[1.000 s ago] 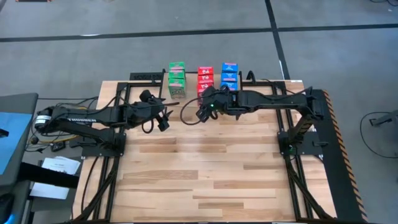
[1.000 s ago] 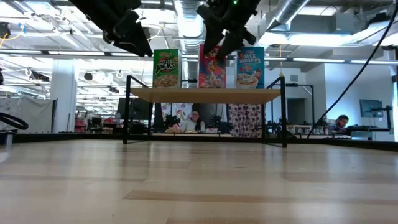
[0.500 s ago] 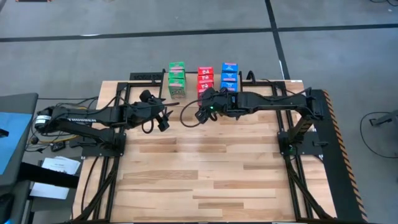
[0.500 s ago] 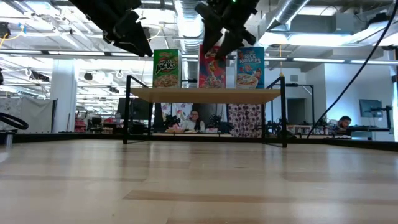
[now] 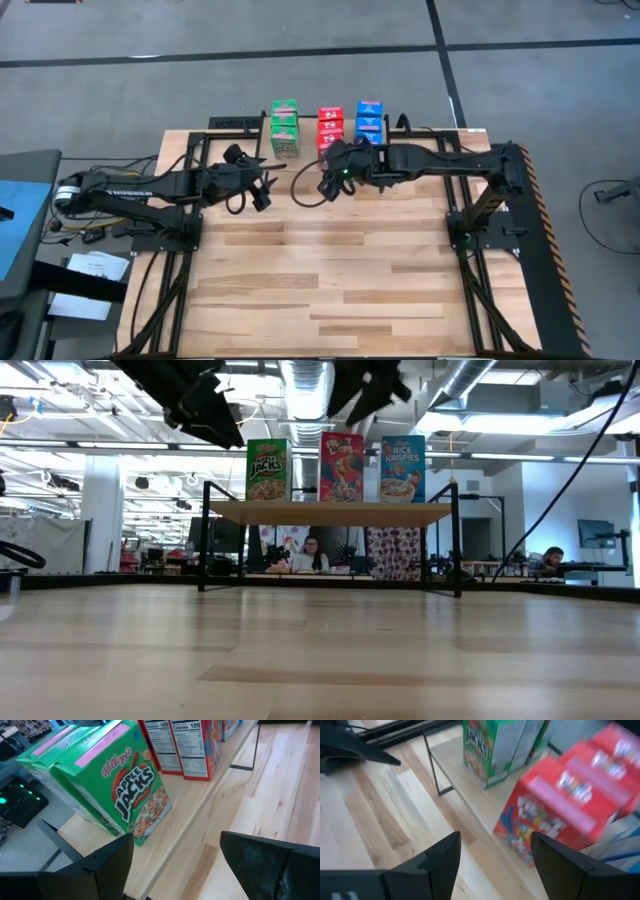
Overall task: Stack cereal on shelf
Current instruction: Adjust the red cereal box on the shelf
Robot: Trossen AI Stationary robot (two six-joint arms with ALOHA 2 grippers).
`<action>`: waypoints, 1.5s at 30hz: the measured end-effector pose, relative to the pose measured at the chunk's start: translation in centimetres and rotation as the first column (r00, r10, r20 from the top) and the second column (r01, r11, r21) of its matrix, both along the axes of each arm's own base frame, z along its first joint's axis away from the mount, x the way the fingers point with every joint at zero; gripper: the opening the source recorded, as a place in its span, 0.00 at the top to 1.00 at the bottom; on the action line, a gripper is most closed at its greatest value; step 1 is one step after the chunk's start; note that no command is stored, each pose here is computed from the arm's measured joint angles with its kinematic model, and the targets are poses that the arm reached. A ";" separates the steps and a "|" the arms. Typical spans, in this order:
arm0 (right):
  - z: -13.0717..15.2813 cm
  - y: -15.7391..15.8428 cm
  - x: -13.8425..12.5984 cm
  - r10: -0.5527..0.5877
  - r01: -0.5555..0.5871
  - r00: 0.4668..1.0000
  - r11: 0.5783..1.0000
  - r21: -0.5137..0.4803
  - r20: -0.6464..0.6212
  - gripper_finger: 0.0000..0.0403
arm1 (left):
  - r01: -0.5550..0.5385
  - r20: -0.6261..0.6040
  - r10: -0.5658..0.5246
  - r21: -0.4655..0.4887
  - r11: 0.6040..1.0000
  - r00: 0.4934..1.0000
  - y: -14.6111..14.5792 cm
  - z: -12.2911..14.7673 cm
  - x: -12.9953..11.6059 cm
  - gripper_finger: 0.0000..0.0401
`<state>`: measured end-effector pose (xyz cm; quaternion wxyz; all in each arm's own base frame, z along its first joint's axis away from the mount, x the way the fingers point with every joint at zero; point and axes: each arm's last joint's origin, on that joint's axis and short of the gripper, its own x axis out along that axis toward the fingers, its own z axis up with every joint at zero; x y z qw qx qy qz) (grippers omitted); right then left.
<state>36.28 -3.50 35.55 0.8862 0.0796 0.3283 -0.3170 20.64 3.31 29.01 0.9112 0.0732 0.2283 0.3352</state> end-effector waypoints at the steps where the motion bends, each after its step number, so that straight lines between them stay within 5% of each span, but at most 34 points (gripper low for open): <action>1: 0.6 0.0 -0.1 0.018 -0.018 1.000 1.000 -0.016 -0.008 0.34 | -0.001 0.008 0.001 -0.008 1.000 1.000 0.0 0.1 -0.2 0.28; 10: 4.3 0.5 -3.3 0.066 -0.063 0.998 0.991 -0.115 0.019 0.34 | -0.013 0.074 0.019 -0.068 0.998 0.997 -0.3 1.4 -3.3 0.28; 19: 2.5 1.7 -7.7 0.044 -0.028 0.993 0.990 -0.140 0.107 0.34 | 0.024 0.193 -0.004 -0.100 0.995 0.981 -0.6 1.9 -6.0 0.28; 26: -1.0 1.8 -6.9 0.081 -0.062 0.983 0.991 -0.114 0.164 0.34 | 0.029 0.203 -0.010 -0.090 0.996 0.979 -0.6 2.0 -6.4 0.28; 31: -3.5 1.8 -4.9 0.091 -0.081 0.992 0.990 -0.117 0.083 0.34 | 0.030 0.190 -0.013 -0.089 0.996 0.982 -0.7 1.9 -6.5 0.28; 45: -8.7 2.7 0.8 0.164 -0.161 0.986 0.947 -0.278 -0.011 0.34 | 0.056 0.154 -0.044 -0.076 0.995 0.987 -0.7 1.8 -6.5 0.28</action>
